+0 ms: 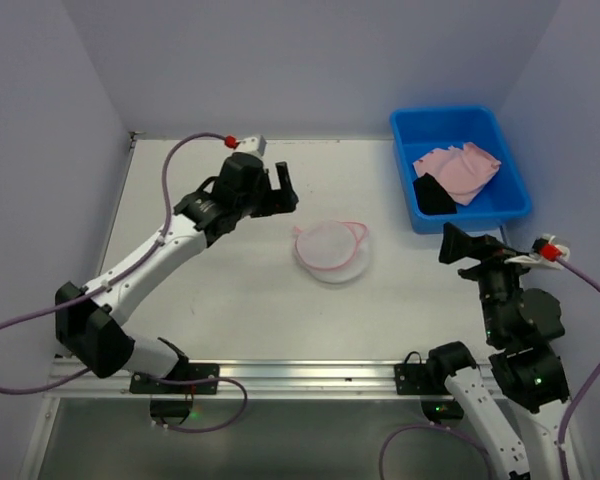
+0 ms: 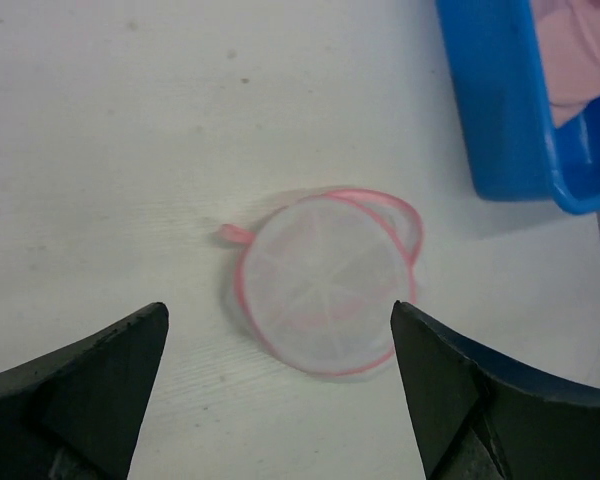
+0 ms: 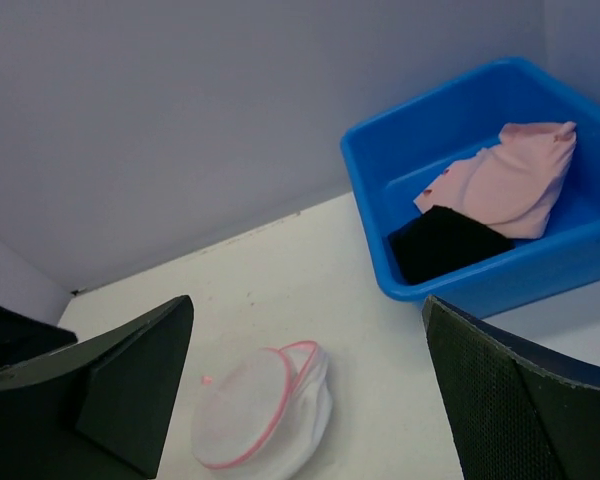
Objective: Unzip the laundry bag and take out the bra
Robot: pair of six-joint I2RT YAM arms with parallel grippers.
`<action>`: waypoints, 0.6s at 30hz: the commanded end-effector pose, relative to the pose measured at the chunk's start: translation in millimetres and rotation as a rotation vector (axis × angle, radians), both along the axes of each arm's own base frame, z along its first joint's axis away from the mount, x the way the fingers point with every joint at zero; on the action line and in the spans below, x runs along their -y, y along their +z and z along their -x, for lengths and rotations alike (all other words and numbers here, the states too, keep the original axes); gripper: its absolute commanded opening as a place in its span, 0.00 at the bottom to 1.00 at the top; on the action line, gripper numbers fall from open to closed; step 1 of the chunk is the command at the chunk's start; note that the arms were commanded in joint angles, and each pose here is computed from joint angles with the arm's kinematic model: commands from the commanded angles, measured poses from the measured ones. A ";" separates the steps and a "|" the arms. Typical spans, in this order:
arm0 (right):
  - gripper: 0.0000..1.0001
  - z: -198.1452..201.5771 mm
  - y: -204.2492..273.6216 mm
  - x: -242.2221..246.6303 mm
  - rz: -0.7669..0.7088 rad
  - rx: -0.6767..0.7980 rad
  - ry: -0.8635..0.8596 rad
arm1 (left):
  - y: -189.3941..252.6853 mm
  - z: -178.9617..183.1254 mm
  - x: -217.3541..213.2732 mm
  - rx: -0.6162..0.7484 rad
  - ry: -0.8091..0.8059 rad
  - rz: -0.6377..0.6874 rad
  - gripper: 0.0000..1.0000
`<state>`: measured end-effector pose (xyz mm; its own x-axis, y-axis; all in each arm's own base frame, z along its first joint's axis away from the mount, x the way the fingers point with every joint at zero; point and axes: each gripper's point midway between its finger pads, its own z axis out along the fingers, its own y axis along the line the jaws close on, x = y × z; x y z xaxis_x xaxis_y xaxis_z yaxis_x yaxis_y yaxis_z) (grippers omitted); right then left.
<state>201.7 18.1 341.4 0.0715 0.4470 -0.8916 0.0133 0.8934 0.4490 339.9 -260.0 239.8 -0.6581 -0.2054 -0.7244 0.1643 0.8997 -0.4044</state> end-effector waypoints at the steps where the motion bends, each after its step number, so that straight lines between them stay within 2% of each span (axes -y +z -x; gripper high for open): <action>1: 0.99 19.5 12.0 23.0 0.083 0.015 -0.082 | 8.9 7.4 -75.0 0.060 0.124 -0.060 0.97; 6: 0.99 46.1 22.7 33.9 0.142 0.103 -0.094 | 21.7 27.3 -158.4 0.202 0.335 -0.179 1.00; 10: 0.99 55.3 9.7 41.1 0.160 0.111 -0.118 | 30.4 59.2 -200.7 0.283 0.434 -0.240 1.00; 12: 0.99 62.0 6.2 41.7 0.169 0.141 -0.112 | 18.9 72.6 -216.8 0.277 0.472 -0.280 1.00; 18: 0.99 61.2 -18.9 40.2 0.190 0.164 -0.105 | 16.4 113.0 -253.0 0.399 0.581 -0.222 1.00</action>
